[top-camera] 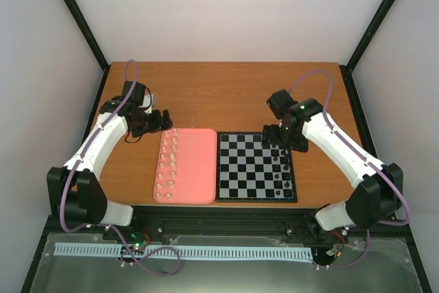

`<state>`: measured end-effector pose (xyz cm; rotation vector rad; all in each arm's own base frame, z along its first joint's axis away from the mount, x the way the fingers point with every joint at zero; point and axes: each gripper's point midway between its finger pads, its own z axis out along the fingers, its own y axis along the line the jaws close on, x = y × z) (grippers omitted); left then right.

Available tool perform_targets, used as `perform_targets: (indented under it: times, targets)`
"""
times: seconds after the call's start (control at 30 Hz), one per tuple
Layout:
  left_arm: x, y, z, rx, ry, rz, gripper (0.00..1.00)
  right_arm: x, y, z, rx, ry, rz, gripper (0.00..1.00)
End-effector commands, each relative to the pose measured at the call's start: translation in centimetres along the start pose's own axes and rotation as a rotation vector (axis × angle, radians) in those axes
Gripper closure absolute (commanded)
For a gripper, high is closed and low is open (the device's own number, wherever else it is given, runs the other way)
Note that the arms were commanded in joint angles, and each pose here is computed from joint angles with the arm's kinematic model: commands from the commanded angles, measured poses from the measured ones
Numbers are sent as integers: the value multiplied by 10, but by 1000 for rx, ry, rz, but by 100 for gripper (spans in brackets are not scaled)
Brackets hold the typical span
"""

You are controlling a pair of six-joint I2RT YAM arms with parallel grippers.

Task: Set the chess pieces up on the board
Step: Reset both arms

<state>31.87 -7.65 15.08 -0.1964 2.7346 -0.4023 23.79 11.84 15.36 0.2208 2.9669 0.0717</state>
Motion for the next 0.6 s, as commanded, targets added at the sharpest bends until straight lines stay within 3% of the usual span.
perform_targets:
  times: [0.0,0.17,0.57]
  targets:
    - [-13,-4,-13,-11,-32,20,0,-36,11,-9,8,-95,-63,0]
    - [-18,-5,-16,-14,-40,22,0,-70,41,-18,-81,-191,-120,0]
    - [-26,-7,-11,-18,-34,36,0,-112,98,-9,-135,-236,-296,0]
